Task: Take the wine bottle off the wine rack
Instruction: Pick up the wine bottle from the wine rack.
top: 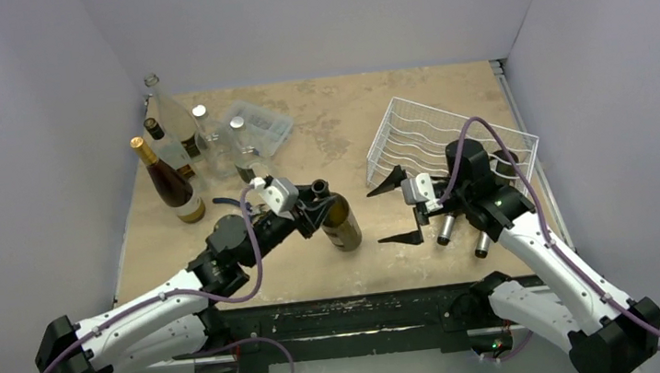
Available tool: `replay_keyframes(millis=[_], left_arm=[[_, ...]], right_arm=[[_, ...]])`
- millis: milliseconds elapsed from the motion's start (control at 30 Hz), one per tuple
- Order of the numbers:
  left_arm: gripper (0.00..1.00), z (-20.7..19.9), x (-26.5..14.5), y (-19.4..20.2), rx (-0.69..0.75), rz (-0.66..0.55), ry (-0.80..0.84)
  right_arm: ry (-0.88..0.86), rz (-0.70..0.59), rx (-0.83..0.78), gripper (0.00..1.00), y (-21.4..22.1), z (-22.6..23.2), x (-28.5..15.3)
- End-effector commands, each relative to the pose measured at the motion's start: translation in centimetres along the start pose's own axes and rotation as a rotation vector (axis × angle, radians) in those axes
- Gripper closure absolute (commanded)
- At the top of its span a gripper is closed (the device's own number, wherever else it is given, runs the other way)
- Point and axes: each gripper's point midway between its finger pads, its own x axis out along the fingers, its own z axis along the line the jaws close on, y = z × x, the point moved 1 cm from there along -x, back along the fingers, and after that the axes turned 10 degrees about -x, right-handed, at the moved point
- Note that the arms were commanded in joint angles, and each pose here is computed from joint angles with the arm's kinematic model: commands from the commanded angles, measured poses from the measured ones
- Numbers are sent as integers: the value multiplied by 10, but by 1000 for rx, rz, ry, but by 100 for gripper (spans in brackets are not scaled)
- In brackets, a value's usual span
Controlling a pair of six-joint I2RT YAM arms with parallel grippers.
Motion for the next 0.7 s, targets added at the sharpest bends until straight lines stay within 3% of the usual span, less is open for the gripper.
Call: replay_keyframes(millis=[0, 667], left_arm=[[100, 6, 3, -77, -18, -121, -42], [100, 112, 44, -131, 66, -139, -325]], right_arm=[[38, 40, -54, 1, -8, -6, -13], [119, 146, -58, 1, 13, -14, -27]])
